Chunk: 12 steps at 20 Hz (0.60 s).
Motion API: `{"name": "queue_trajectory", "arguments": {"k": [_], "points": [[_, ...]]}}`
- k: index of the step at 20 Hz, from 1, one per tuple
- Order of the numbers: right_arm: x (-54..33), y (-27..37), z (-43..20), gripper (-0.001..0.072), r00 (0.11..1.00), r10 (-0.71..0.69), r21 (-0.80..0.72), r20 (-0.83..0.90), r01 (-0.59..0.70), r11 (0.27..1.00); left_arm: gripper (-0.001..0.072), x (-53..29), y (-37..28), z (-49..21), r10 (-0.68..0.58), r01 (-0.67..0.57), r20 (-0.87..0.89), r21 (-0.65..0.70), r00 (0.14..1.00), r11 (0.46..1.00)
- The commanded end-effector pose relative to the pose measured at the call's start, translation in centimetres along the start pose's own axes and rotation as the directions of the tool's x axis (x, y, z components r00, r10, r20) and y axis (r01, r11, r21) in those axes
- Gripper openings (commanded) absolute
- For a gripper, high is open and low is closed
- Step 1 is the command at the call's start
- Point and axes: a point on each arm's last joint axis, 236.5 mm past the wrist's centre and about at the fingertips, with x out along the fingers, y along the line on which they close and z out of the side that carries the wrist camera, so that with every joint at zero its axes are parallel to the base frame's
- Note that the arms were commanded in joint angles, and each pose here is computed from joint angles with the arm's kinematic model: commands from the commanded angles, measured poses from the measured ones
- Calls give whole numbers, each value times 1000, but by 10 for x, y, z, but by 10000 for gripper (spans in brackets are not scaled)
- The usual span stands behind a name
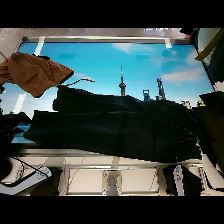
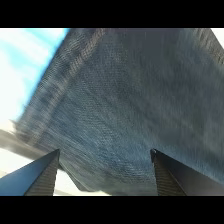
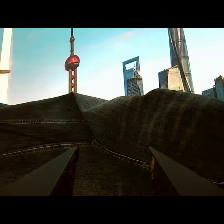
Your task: Fold the clothes and pants, and hang the long-sleeved shirts on hangers.
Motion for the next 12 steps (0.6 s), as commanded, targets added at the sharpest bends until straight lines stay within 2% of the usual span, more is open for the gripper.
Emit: {"name": "queue_trajectory", "arguments": {"k": [1,2,3,4,5,8,12], "points": [[0,0,0,479,1000,1,-1,-1,-1,1000,645,-22,26,16,40,-32,129,-65,991,997],[0,0,0,479,1000,1,-1,-2,-1,1000,644,-23,43,9,58,-44,121,-112,991,993],[0,0,-1,479,1000,1,0,-3,-1,1000,590,-19,59,-1,60,-41,108,-176,992,984],[2,-1,-2,480,1000,3,4,-7,-3,1000,557,-12,70,-7,40,-12,116,-234,992,972],[4,-2,-4,480,1000,4,9,-13,-4,1000,557,-3,71,-7,-10,50,150,-265,989,963],[10,-5,-13,479,999,11,30,-37,-10,1000,557,19,56,0,-188,228,226,-166,956,959],[12,-5,-16,480,999,16,36,-45,-14,999,557,47,55,-5,-246,259,152,-73,957,963]]}}
